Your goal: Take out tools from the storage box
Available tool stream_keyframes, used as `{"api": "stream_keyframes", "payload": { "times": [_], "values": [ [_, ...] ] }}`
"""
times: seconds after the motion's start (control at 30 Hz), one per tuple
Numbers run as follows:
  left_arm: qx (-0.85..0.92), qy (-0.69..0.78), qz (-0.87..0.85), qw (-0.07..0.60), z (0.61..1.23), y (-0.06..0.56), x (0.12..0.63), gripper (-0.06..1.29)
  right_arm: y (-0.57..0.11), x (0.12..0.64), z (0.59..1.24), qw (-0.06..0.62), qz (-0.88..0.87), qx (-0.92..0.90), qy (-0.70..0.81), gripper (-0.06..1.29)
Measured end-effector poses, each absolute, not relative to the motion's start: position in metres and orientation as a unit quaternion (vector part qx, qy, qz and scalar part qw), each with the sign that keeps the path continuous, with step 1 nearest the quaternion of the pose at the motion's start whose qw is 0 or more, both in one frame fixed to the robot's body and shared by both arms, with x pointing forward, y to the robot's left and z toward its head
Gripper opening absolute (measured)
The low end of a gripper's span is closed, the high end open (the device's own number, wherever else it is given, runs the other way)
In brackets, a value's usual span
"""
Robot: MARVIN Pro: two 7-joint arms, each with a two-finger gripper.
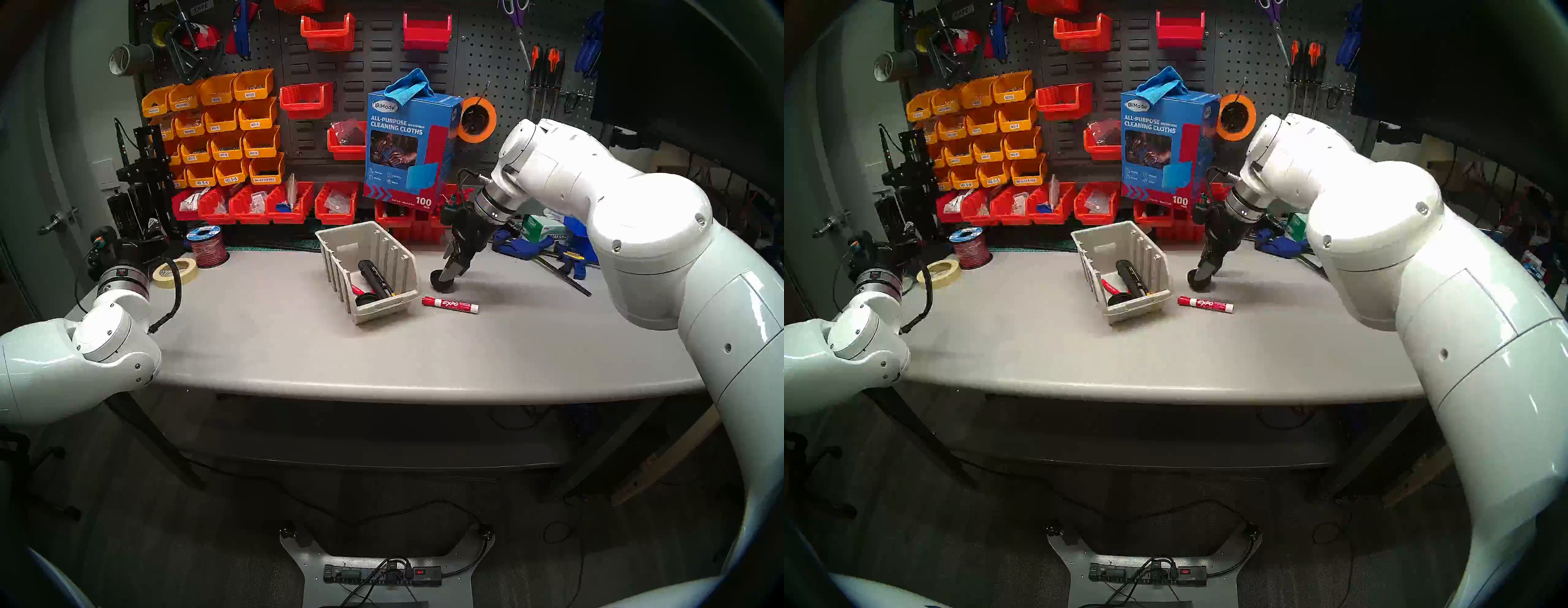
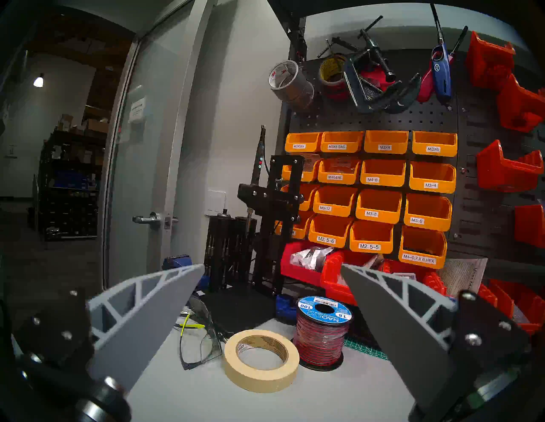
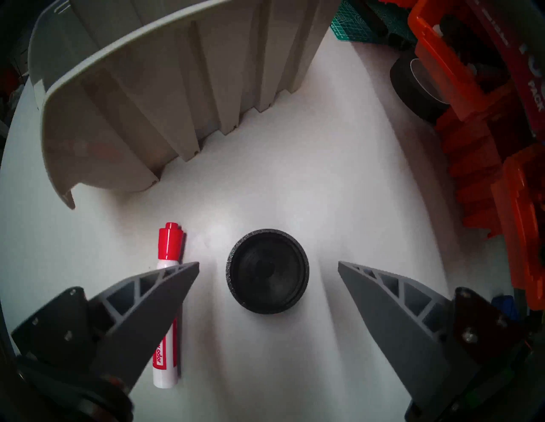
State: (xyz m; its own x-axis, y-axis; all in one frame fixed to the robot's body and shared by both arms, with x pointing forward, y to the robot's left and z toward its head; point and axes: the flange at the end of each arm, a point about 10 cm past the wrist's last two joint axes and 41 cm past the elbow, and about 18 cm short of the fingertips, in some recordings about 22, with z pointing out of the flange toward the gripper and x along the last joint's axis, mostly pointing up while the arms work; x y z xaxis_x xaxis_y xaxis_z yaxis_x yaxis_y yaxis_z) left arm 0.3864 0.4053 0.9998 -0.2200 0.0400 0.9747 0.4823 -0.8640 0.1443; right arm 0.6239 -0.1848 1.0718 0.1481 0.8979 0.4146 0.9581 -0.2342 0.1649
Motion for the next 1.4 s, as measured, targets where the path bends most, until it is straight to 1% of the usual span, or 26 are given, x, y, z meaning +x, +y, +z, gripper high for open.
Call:
{"api": "stream_keyframes", "payload": {
  "times": [0.43,0.73,1.03,1.4],
  "values": [
    [-0.607,-0.215,-0.751,0.147,1.000,0.405,0.386,1.26,-0.151,0.627,1.129,0.022,-0.257,-0.710,-0.655,1.21],
    [-0.607,-0.215,-0.751,0.147,1.000,0.405,0.386,1.26,-0.118,0.623,1.159,0.011,-0.281,-0.676,-0.681,1.21],
    [-0.607,-0.215,-0.751,0.147,1.000,0.405,0.386,1.26,-0.092,0.618,1.177,0.016,-0.301,-0.653,-0.695,1.21],
    [-0.607,-0.215,-0.751,0.147,1.000,0.405,0.386,1.26,-0.077,0.615,1.179,0.032,-0.309,-0.647,-0.696,1.21]
  ]
}}
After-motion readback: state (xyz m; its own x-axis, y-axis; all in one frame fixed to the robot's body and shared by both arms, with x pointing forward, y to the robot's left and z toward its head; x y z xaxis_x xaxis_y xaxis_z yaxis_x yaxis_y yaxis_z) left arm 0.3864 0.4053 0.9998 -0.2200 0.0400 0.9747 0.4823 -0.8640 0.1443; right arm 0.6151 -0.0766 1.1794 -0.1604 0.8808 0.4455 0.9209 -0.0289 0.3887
